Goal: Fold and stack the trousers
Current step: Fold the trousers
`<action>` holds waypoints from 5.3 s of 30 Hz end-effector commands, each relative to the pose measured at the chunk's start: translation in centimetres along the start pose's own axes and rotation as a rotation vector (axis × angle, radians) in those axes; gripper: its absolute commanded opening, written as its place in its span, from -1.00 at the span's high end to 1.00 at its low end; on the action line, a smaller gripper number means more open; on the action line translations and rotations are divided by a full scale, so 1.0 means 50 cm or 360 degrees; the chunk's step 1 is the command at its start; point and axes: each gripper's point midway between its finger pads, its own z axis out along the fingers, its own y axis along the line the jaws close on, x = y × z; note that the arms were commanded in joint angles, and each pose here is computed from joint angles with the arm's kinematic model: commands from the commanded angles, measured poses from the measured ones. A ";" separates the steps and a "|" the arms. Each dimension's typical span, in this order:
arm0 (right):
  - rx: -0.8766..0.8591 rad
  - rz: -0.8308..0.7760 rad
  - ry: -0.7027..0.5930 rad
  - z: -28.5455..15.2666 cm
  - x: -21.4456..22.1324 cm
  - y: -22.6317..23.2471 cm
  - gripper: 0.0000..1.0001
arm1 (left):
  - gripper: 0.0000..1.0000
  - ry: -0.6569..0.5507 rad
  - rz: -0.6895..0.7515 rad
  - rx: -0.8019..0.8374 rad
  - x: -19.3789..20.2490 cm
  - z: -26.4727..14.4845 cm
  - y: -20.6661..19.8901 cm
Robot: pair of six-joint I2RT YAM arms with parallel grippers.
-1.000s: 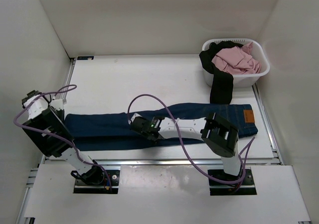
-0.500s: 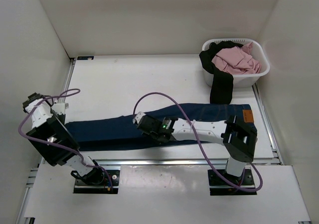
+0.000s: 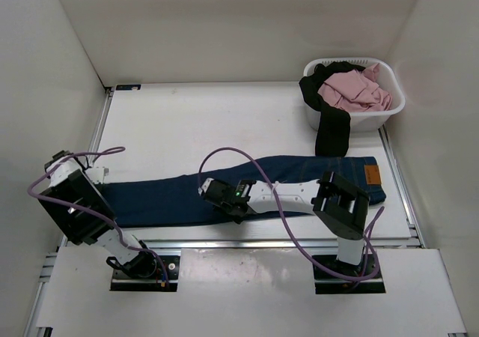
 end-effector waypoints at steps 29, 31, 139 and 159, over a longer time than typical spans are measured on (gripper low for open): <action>0.0226 0.1997 0.0162 -0.026 0.365 -0.213 1.00 | 0.42 -0.0092 -0.0091 -0.0215 -0.055 0.034 0.073; 0.0283 0.2089 0.0106 -0.038 0.382 -0.228 1.00 | 0.42 -0.0092 -0.0091 -0.0215 -0.058 0.038 0.075; 0.1686 0.1039 -0.1571 -0.599 -0.115 -0.309 1.00 | -0.08 -0.0225 0.0666 0.0026 -0.154 -0.105 -0.312; 0.1080 0.1069 -0.1351 -0.381 -0.338 -0.088 1.00 | 0.04 -0.0043 0.0692 -0.0314 -0.183 0.061 -0.316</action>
